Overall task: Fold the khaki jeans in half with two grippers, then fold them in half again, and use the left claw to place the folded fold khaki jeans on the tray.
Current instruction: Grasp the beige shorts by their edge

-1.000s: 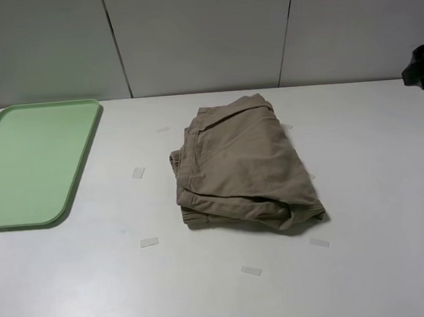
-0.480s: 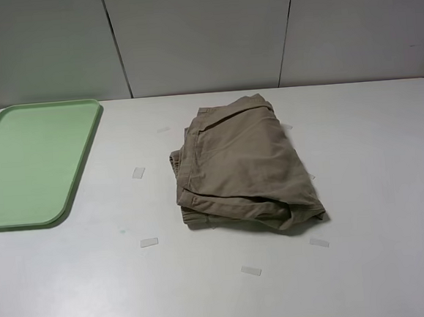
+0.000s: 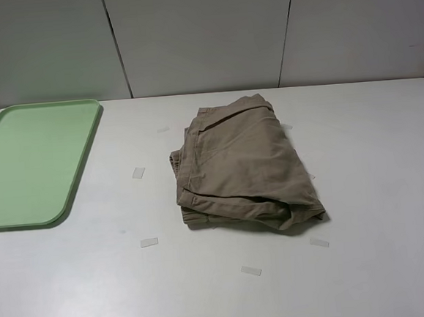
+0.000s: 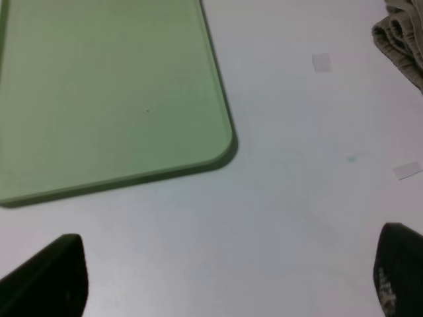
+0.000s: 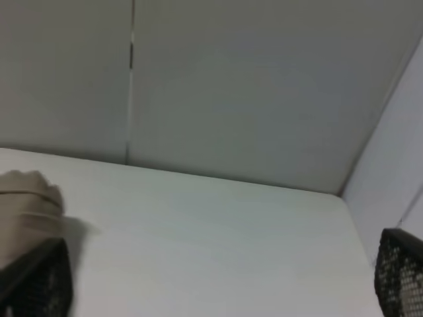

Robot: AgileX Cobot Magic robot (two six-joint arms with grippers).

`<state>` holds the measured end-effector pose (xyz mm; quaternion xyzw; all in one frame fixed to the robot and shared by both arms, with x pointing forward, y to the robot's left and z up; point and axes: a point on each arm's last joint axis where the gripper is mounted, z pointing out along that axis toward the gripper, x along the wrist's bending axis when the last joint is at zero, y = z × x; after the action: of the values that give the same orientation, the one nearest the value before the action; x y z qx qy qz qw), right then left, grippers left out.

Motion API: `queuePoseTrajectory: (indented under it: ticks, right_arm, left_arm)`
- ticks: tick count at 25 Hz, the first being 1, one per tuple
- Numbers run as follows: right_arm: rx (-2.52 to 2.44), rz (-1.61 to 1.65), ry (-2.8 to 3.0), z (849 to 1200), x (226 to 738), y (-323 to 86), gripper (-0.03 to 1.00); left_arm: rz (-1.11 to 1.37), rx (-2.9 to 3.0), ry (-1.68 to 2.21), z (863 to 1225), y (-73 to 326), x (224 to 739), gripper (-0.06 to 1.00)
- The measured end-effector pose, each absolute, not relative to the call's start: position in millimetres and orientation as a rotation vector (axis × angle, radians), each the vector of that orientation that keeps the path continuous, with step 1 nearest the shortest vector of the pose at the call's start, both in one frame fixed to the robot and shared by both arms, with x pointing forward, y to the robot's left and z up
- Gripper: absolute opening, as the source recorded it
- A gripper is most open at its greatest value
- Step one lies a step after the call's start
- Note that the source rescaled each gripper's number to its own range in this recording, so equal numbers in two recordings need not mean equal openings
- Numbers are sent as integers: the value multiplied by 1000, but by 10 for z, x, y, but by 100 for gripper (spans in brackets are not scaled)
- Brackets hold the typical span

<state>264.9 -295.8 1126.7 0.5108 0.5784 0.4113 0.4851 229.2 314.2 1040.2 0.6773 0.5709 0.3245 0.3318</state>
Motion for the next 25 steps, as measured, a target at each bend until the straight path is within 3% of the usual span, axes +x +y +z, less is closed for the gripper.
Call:
queuePoseTrajectory:
  ticks: [14,25]
  right_arm:
    - [1223,1101,1440,11079,2131,-3003,100]
    - [1317,1075,1571,10731,2302,-2953,100]
  left_arm:
    - [848,1770,1492,10402,3142,2292,89]
    - [850,1770,1492,10402,3144,2293,89]
